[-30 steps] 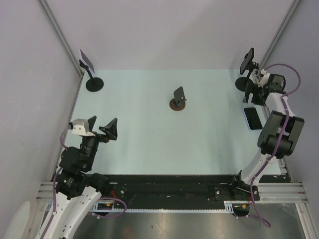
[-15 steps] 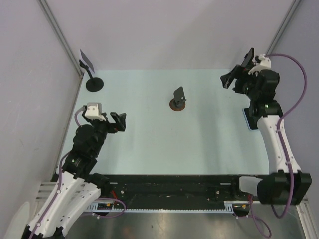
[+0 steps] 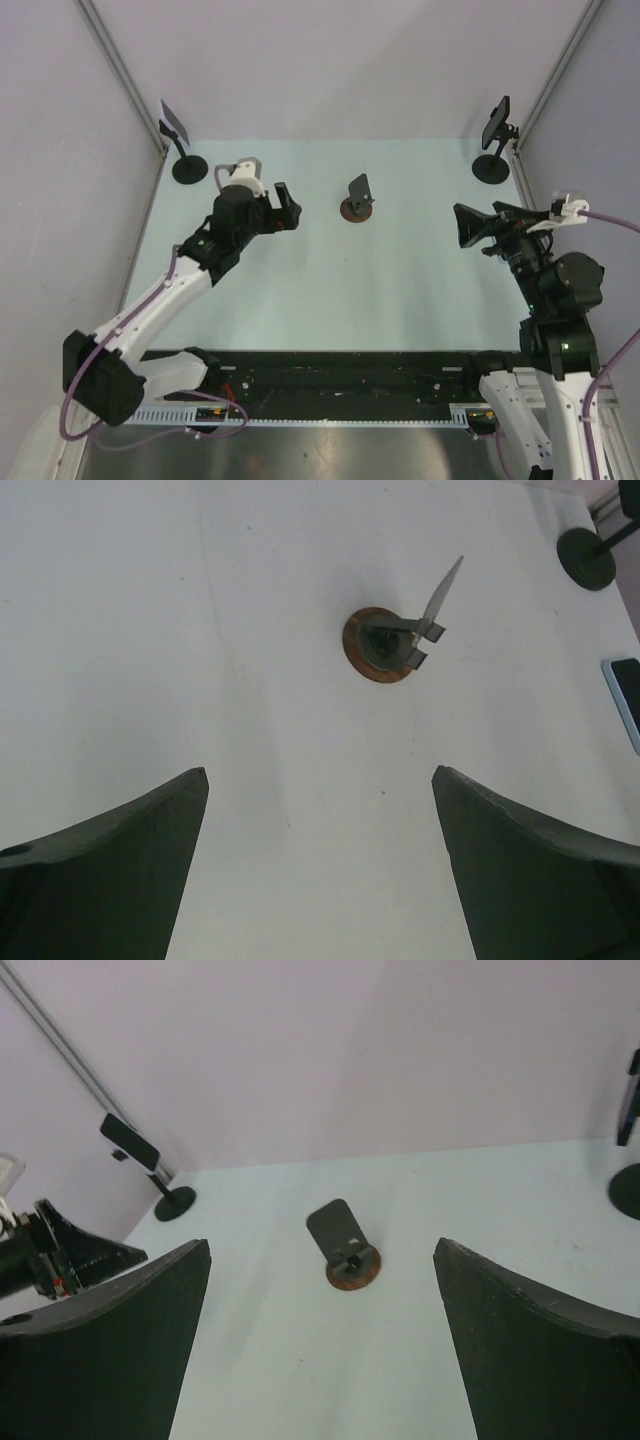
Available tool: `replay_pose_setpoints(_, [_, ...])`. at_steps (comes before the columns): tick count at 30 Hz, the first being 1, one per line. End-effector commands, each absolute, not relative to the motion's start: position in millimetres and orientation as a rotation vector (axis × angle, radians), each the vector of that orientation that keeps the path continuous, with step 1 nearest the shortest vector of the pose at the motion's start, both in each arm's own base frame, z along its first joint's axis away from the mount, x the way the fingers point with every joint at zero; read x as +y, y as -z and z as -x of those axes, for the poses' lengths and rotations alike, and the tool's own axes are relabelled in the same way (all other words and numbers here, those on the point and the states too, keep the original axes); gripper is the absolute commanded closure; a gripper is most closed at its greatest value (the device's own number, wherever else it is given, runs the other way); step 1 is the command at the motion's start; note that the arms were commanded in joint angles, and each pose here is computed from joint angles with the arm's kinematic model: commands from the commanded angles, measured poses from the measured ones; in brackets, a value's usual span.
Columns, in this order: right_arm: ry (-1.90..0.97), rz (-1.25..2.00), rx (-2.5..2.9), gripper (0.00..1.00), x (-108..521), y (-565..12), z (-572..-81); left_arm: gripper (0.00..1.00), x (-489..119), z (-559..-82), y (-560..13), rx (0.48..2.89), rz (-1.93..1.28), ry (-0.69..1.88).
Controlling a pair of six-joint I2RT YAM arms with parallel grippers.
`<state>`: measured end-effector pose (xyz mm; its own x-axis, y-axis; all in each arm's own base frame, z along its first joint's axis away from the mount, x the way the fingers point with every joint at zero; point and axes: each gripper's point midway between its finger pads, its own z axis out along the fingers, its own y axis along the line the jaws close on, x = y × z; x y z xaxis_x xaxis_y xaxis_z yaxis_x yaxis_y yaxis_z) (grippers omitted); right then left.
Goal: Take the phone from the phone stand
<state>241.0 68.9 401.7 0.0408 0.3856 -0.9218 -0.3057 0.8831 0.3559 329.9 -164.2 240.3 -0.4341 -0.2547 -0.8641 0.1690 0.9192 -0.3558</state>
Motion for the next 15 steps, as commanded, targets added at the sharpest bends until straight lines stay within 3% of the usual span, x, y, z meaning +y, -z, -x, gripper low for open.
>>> replay_pose_setpoints(1, [-0.313, -0.055, 1.526, 0.0, 43, -370, -220, 0.0, -214, -354, -273, 1.903, -0.029, 0.563])
replay_pose_setpoints(7, [-0.167, -0.039, 1.516, 0.02, 24, -351, -202, 0.0, -267, -393, -276, 1.9, -0.149, 0.591])
replay_pose_setpoints(15, [-0.145, -0.033, 1.453, 0.09, 18, -324, -185, 0.02, -326, -449, -223, 1.963, -0.353, 0.577])
